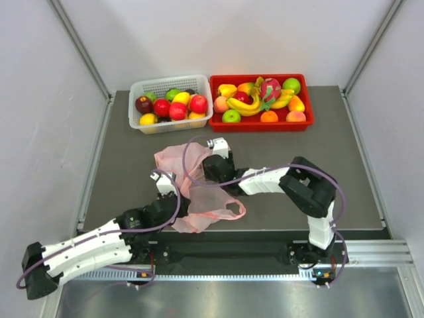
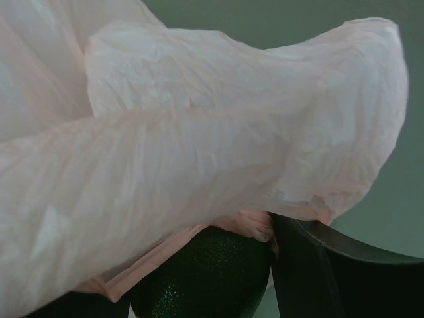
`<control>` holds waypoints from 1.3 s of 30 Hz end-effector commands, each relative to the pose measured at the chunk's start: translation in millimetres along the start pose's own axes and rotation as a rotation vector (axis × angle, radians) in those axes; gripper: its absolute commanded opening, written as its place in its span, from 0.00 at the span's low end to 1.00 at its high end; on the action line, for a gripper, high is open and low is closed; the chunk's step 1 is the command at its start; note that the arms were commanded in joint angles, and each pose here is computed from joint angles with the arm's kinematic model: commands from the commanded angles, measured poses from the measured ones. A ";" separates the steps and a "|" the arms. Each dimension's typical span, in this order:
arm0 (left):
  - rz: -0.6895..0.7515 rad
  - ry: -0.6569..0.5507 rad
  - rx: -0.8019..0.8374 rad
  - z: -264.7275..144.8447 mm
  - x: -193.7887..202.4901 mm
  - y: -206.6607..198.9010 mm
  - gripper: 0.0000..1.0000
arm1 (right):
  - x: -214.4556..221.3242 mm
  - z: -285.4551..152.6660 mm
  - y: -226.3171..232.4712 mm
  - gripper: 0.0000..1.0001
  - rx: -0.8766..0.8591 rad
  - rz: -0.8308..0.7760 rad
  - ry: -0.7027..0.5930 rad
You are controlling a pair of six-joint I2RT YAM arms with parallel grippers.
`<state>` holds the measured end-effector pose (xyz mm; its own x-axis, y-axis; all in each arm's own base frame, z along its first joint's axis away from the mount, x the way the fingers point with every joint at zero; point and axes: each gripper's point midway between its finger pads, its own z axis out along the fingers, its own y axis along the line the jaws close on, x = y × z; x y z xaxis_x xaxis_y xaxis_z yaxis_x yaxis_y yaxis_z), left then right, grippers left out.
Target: Untie the knot of the plastic bag and take out the fruit
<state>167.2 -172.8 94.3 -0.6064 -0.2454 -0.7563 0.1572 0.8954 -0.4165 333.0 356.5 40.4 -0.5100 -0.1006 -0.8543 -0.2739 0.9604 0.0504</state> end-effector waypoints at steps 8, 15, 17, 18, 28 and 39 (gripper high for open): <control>0.018 0.068 -0.006 1.1 15.1 0.9 0.00 | -40.9 -40.9 -44.4 0.02 -0.022 0.123 -0.096; 0.030 -0.023 -0.028 6.3 -9.3 -5.2 0.00 | -47.3 -93.4 -12.6 0.00 -0.562 0.121 0.136; 0.022 -0.056 -0.030 8.1 -17.9 -8.4 0.00 | -52.9 -113.9 -15.3 0.00 -0.645 0.065 0.143; 0.029 -0.063 -0.034 9.5 -19.2 -8.6 0.00 | -39.0 -127.1 -16.2 0.00 -0.689 0.030 0.216; 0.047 -0.178 -0.076 18.7 -60.2 -28.5 0.00 | -36.8 -192.9 -34.4 0.00 -0.924 -0.153 0.257; -0.003 -0.319 -0.199 26.7 -114.4 -13.8 0.00 | 3.3 -177.0 -42.3 0.00 -0.853 -0.078 0.462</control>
<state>233.7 -176.5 142.7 -0.4220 -0.2443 -0.8731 0.0453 0.9561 -0.2894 199.7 267.9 115.0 -0.6997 -0.4286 -0.5715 -0.7114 0.4906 0.5031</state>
